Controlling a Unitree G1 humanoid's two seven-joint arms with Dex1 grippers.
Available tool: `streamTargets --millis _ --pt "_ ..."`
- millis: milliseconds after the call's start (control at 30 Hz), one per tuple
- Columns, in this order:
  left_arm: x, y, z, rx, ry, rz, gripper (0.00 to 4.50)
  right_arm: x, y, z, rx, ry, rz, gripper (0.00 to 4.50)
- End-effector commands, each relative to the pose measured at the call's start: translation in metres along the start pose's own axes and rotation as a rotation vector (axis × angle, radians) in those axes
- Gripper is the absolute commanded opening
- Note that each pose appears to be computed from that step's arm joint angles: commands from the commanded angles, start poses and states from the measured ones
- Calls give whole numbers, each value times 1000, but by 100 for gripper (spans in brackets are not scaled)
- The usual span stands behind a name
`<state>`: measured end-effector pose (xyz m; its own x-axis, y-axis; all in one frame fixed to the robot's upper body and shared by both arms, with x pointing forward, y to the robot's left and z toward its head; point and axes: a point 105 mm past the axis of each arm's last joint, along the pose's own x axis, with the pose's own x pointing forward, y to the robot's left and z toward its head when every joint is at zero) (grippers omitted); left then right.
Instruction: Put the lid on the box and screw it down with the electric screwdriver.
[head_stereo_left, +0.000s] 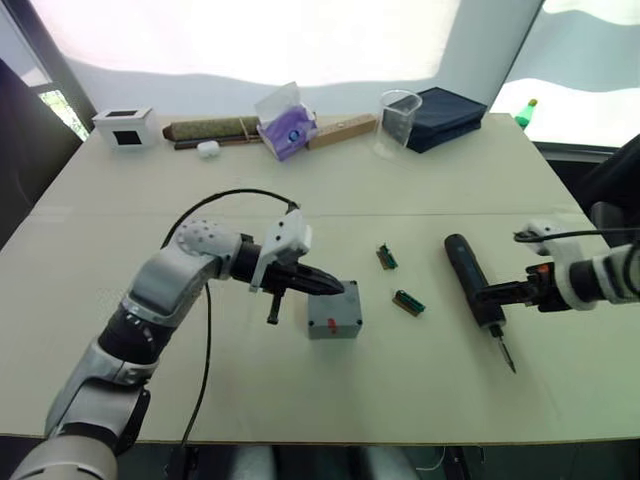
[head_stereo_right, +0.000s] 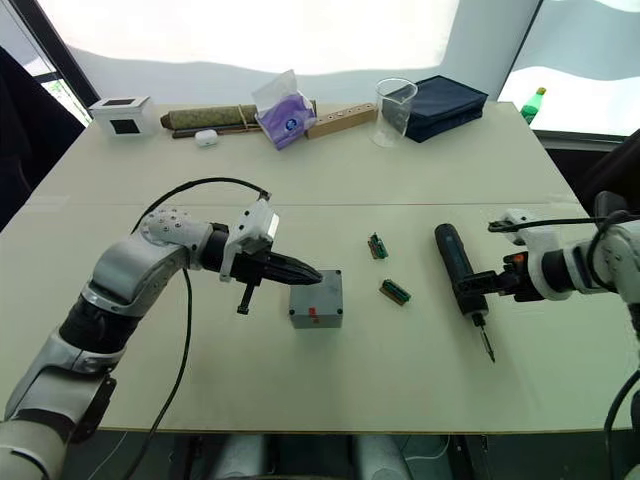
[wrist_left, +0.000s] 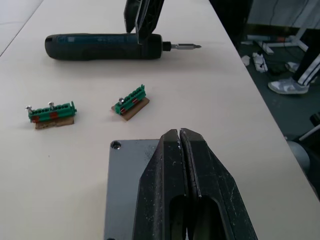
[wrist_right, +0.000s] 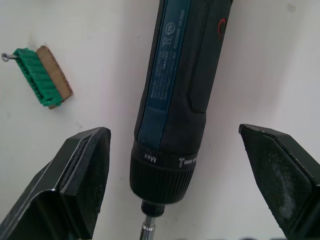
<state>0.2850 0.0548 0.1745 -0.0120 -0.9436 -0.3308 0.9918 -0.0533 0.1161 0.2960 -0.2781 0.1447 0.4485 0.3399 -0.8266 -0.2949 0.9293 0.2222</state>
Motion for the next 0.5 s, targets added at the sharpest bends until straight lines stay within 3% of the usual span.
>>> streamTargets --millis 33,267,300,333,500 --pt "-5 2 9 35 -18 40 0 10 1 5 -39 33 3 448" --pt "-2 1 6 25 -28 61 0 36 4 -3 -78 148 43 448" --pt "-2 1 6 23 -30 63 0 39 5 -5 -81 168 56 397" --pt "-2 0 6 22 -31 65 0 42 4 -9 -104 195 47 382" --pt "-1 -3 4 16 -38 84 0 48 3 -22 -194 295 43 222"
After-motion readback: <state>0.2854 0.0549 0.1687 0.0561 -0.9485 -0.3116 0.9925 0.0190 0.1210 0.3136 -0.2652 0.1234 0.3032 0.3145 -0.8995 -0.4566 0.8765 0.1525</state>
